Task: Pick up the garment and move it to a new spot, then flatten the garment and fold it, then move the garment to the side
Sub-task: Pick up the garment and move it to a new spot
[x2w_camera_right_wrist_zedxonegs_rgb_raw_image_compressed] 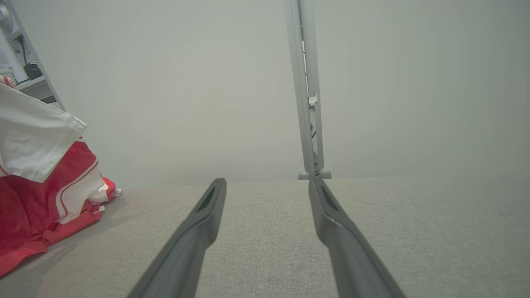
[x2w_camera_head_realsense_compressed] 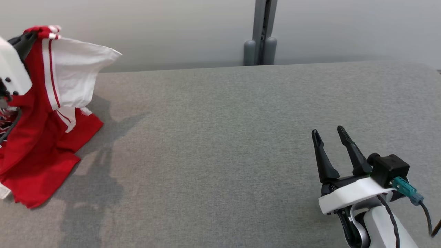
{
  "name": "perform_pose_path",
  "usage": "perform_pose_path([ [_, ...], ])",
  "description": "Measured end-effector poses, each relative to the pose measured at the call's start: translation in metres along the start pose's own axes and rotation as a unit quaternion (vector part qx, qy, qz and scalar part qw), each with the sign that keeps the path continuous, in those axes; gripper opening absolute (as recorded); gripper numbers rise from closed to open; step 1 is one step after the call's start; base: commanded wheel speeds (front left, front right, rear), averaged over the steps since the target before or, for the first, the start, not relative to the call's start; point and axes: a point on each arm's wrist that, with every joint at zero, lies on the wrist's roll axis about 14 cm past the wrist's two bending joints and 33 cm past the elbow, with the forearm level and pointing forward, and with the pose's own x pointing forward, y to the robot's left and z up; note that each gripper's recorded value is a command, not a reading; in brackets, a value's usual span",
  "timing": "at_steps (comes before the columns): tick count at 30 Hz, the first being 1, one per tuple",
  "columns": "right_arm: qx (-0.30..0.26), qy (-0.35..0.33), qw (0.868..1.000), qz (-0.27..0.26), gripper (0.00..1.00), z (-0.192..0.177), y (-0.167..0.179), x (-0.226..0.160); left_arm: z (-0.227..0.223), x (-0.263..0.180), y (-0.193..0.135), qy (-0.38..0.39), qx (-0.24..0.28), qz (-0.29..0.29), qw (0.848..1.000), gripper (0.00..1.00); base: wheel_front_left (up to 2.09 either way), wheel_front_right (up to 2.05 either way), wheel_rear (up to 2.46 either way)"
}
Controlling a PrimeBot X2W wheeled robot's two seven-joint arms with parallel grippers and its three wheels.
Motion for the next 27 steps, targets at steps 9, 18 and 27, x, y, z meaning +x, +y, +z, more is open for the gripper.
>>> perform_pose_path([
  [9,-0.001,-0.023,0.999,-0.041,1.00,0.018,-0.025,-0.021,0.069,0.005,-0.098,-0.082,0.045,-0.117,0.989,0.00,0.00,0.00,0.00],
  [18,0.004,-0.039,0.994,-0.098,1.00,0.031,-0.058,-0.046,0.151,-0.017,-0.249,-0.195,0.052,-0.291,0.935,0.00,0.00,0.00,0.00],
  [27,0.003,-0.039,0.991,-0.131,1.00,0.030,-0.078,-0.058,0.146,-0.025,-0.295,-0.222,-0.010,-0.356,0.908,0.00,0.00,0.00,0.00],
])
